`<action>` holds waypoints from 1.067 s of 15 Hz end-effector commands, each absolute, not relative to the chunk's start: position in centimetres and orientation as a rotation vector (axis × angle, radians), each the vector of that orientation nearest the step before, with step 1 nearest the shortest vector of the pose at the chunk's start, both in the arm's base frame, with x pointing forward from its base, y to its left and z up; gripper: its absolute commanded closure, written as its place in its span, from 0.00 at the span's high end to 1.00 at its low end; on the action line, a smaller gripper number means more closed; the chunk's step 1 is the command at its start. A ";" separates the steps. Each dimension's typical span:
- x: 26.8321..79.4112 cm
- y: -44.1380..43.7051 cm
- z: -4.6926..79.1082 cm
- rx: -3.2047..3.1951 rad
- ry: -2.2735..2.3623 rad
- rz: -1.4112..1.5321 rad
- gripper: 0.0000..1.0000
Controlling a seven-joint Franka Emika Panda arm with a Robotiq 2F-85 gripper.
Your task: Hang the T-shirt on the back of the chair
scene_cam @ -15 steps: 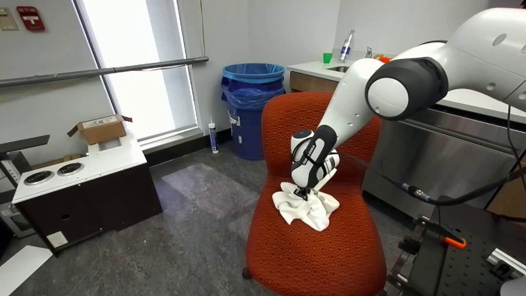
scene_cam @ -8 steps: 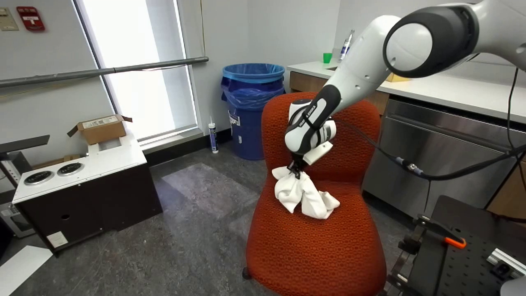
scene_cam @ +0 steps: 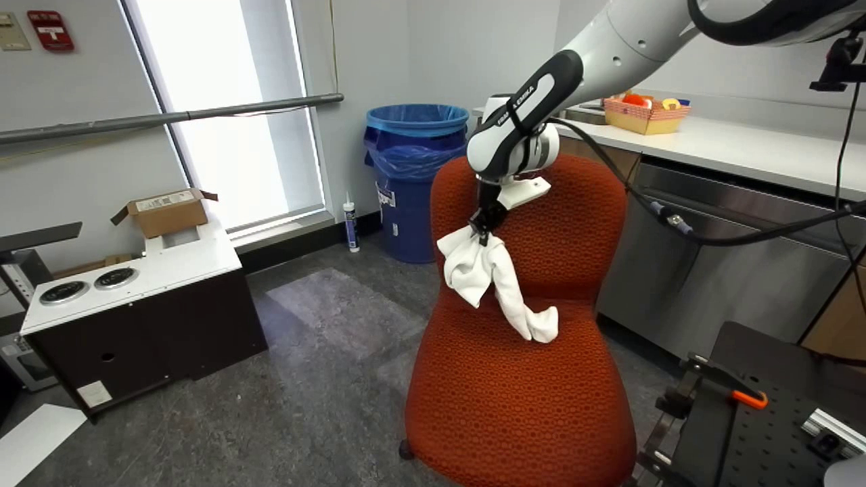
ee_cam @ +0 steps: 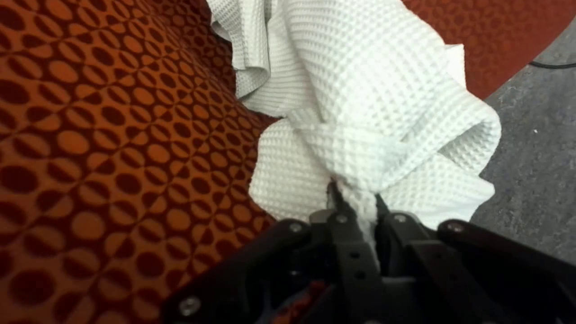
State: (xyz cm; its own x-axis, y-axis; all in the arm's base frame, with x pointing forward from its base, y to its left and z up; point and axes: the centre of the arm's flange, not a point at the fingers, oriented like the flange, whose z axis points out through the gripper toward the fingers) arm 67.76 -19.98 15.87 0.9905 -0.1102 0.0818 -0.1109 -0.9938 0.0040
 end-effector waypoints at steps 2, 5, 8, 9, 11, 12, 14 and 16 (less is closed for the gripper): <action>68.6 -22.1 22.8 3.126 -0.277 0.147 0.00; 69.1 -23.6 26.5 3.108 -0.329 0.171 0.00; 69.3 -25.3 30.1 3.086 -0.388 0.180 0.00; 69.3 -26.1 31.2 3.080 -0.411 0.178 0.00; 69.2 -27.5 32.8 3.071 -0.460 0.175 0.00; 69.1 -28.0 33.4 3.065 -0.486 0.177 0.00; 68.7 -29.1 34.8 3.053 -0.542 0.188 0.00; 68.3 -30.5 36.3 3.047 -0.608 0.210 0.00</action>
